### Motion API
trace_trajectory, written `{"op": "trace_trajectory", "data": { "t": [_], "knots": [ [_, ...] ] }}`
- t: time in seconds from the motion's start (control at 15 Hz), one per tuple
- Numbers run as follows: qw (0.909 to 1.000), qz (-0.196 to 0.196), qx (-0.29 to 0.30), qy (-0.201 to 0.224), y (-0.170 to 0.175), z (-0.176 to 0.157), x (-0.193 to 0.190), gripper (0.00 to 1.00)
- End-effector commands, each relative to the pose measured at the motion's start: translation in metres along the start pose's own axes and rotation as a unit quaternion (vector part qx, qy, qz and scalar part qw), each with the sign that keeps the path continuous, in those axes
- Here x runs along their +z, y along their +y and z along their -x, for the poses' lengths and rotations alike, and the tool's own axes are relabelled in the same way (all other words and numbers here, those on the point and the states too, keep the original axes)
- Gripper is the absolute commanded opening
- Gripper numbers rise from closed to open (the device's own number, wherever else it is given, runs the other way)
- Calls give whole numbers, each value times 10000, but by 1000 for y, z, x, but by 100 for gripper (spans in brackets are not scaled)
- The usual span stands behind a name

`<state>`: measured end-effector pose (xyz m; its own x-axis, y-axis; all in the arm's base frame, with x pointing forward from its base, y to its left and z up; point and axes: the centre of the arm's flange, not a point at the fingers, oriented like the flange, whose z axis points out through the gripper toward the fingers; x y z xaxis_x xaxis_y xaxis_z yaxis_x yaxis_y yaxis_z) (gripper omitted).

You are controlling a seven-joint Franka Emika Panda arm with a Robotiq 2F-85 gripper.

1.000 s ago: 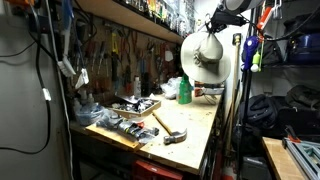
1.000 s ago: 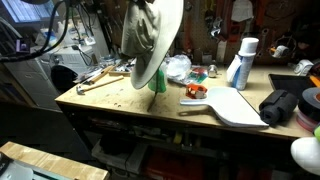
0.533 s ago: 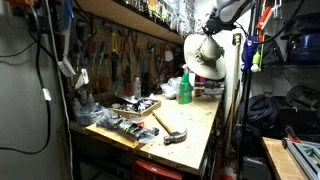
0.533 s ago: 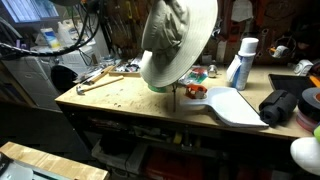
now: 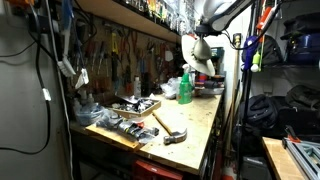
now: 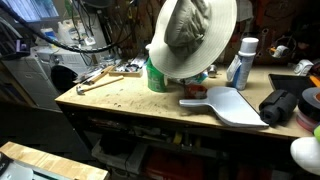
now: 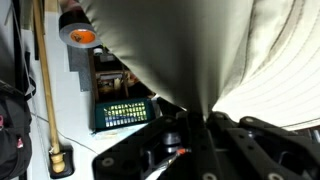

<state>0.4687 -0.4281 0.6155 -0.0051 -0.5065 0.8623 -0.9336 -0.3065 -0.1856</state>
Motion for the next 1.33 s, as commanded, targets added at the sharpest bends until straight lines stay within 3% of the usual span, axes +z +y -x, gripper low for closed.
{"op": "trace_trajectory", "data": {
  "t": [0.0,0.6,0.8,0.87,0.93,1.27],
  "knots": [
    [9994,306,-134,49,-21,-14,49,1],
    [9981,555,186,166,-16,-29,98,1],
    [9964,635,459,321,-25,-25,110,1],
    [9949,785,597,201,-28,-24,114,1],
    [9974,587,391,140,-14,-21,100,3],
    [9961,695,532,100,-23,-18,107,3]
  ]
}}
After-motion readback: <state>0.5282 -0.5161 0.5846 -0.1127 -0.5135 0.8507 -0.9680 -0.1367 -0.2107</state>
